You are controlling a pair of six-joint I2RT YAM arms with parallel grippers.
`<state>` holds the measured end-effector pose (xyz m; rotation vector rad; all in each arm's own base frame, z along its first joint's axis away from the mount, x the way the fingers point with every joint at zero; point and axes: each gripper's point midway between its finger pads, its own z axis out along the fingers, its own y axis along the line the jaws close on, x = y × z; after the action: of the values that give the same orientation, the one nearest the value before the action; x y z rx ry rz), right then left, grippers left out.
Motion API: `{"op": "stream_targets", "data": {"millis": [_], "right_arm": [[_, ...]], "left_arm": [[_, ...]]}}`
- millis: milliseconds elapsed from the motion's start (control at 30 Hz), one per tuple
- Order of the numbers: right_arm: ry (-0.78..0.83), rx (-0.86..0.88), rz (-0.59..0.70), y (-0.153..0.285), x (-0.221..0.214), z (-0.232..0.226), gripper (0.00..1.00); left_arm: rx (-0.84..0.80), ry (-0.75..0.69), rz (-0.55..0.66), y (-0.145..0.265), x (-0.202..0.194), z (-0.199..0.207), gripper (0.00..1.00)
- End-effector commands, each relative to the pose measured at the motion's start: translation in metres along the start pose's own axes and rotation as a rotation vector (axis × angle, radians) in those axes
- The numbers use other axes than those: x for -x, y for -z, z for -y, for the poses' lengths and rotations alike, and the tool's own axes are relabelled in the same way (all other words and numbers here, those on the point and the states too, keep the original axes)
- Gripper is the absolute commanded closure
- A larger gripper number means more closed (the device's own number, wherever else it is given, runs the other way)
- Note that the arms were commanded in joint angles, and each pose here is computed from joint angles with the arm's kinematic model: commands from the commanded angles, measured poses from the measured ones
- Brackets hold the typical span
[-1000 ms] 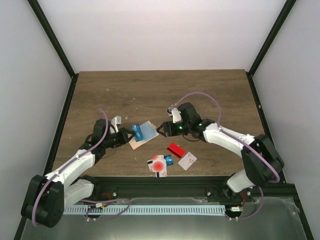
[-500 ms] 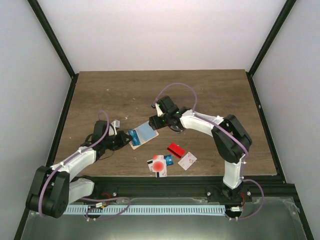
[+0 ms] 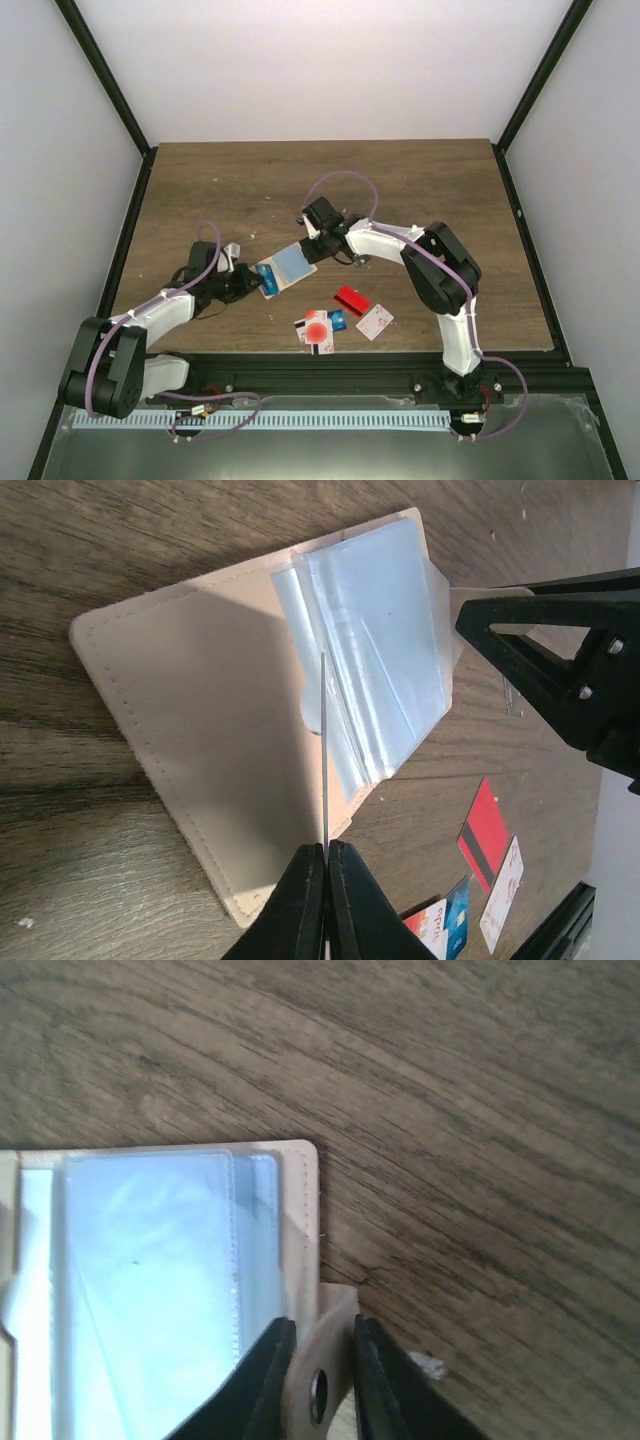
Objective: Put the credit cards into the card holder
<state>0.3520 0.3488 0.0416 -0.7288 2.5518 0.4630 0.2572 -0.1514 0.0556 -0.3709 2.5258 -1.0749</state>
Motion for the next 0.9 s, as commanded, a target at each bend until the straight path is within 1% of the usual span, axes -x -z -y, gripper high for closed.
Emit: {"op": "stream_targets", "data": {"millis": [0,100,133,433,533,867], "right_arm": [[0.022,-0.014,0.035,0.005,0.017,-0.003,0.88],[0.013,-0.011,0.025,0.007,0.011,-0.003,0.98],[0.008,-0.012,0.021,0.008,0.008,-0.003,0.99],[-0.057,-0.022,-0.017,0.013,-0.021,0.004,0.99],[-0.069,-0.026,-0.029,0.012,-0.027,0.005,0.99],[-0.072,-0.024,-0.025,0.015,-0.033,0.006,0.99]], "left_arm": [[-0.043,-0.036,0.006,-0.001,0.007,0.01,0.96],[-0.067,-0.035,0.0,-0.003,0.008,0.014,0.96],[-0.074,-0.036,-0.002,-0.003,0.008,0.016,0.96],[-0.111,-0.028,-0.045,-0.008,0.004,0.02,0.96],[-0.117,0.008,-0.063,-0.01,0.001,0.018,0.96],[-0.142,0.027,-0.095,-0.017,-0.003,0.018,0.96]]}}
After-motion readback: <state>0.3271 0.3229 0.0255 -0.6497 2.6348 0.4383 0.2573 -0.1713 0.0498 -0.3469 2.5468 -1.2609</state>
